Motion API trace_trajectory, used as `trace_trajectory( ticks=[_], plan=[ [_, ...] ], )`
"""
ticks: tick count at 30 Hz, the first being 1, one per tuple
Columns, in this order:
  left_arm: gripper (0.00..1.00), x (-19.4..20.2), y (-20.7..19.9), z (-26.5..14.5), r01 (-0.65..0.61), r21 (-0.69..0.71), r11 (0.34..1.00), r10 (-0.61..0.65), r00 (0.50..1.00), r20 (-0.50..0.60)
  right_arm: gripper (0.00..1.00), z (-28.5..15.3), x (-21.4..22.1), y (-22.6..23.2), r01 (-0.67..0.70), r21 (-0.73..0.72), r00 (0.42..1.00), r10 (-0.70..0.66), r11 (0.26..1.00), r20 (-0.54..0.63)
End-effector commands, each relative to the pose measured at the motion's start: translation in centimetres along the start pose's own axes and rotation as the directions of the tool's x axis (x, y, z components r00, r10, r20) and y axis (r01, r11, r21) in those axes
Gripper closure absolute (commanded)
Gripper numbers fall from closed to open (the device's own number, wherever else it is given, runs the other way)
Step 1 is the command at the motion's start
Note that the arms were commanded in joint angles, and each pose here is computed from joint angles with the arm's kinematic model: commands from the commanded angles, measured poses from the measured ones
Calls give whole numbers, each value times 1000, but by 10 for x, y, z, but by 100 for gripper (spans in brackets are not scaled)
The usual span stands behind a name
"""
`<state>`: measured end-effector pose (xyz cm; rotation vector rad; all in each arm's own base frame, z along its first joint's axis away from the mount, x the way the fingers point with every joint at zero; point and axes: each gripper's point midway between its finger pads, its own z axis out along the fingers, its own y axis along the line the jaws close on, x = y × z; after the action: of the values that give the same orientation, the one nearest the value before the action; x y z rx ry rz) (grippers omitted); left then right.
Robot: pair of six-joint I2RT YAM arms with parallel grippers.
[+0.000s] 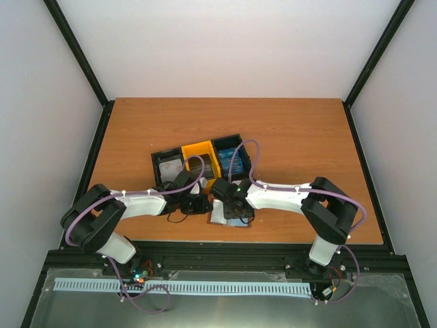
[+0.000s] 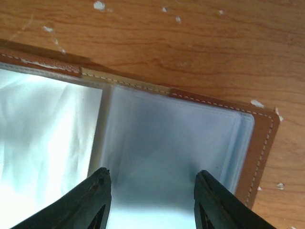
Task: Put the credit cards into the card holder
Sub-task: Open the card holder at the center of the board.
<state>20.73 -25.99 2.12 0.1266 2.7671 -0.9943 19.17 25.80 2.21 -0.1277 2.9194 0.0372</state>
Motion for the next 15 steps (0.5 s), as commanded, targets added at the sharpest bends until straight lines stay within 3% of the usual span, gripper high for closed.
trace_trajectory(
  ticks=[1, 7, 15],
  plan=[
    [95, 10, 5, 2, -21, -39, 999, 19, 999, -31, 50, 18, 11, -3, 31, 0, 998, -31, 1000, -62],
    [95, 10, 2, 2, -24, -41, 999, 23, 999, -31, 51, 25, 14, -10, 75, 51, 994, -71, 996, -83],
    [95, 11, 4, 3, -19, -54, 998, 17, 999, -31, 62, 20, 8, -19, 85, 96, 995, -80, 992, -53]
  ],
)
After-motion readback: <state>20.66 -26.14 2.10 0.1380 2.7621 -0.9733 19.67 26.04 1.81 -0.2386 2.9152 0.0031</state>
